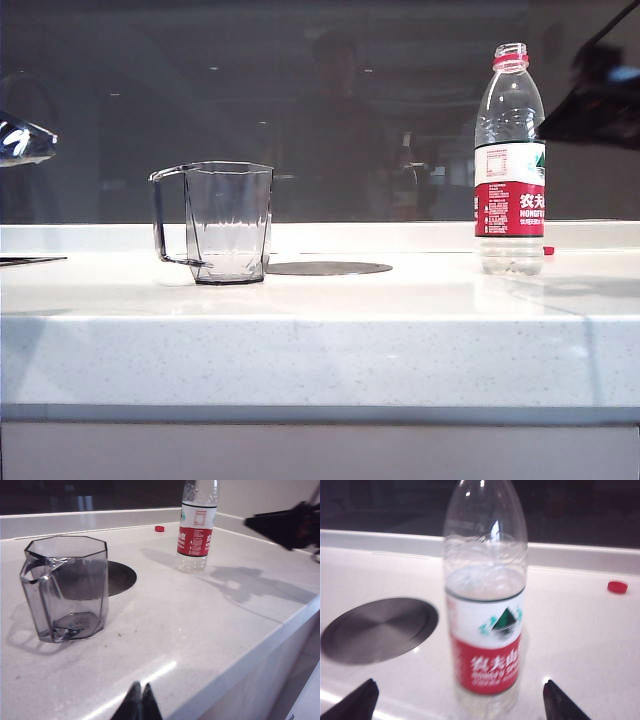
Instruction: Pick up the mineral water bottle on the table and pour water into the mug until it's half full.
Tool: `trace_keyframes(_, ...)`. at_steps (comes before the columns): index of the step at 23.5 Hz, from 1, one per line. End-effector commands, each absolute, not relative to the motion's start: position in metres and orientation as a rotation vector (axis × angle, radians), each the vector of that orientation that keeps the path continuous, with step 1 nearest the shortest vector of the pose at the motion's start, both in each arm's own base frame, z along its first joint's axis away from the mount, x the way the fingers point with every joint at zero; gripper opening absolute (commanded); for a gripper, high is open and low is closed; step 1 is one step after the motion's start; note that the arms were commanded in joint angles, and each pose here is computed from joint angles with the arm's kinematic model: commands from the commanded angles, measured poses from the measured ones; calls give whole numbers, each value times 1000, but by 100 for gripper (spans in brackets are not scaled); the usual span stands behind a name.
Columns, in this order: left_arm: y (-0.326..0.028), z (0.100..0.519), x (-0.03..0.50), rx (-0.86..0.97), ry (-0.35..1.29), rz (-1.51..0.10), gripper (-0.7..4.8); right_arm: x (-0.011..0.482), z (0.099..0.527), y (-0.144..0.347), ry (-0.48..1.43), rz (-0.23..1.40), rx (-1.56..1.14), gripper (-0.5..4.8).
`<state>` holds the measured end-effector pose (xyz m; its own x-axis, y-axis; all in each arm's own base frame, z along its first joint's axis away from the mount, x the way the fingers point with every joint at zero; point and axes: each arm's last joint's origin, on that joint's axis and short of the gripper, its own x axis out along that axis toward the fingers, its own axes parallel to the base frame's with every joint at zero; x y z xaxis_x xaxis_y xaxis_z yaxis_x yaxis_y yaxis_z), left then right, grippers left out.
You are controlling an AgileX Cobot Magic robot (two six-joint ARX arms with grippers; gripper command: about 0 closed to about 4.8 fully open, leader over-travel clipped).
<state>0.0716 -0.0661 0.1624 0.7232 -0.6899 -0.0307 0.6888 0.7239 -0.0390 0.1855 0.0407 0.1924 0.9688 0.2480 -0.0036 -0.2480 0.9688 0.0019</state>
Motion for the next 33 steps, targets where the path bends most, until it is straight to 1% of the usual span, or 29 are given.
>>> trace_keyframes(1, -66, 165, 72, -29, 29, -759, -4, 201, 192, 43, -112, 199, 8, 479)
trace_keyframes(6, -66, 164, 72, -29, 29, -758, -4, 239, 167, 51, -121, 187, 10, 479)
trace_keyframes(9, -66, 164, 72, -29, 29, -759, -4, 266, 152, 56, -90, 188, 11, 479)
trace_keyframes(14, -66, 164, 72, -29, 29, -759, -4, 291, 150, 61, -99, 187, 13, 479)
trace_keyframes(18, -66, 164, 72, -29, 29, -759, -4, 302, 155, 64, -112, 187, 15, 479)
trace_keyframes(26, -66, 164, 72, -29, 29, -759, -4, 304, 156, 64, -110, 187, 17, 478)
trace_keyframes(27, -66, 164, 72, -29, 29, -759, -4, 304, 156, 64, -109, 188, 17, 392)
trace_keyframes(29, -66, 164, 72, -29, 29, -759, -4, 304, 156, 64, -109, 188, 20, 333)
trace_keyframes(30, -66, 164, 72, -29, 29, -759, -4, 304, 156, 64, -109, 188, 20, 312)
trace_keyframes(31, -66, 164, 72, -29, 29, -759, -4, 304, 156, 64, -109, 188, 20, 304)
trace_keyframes(33, -66, 164, 72, -29, 29, -759, -4, 304, 156, 64, -109, 188, 20, 304)
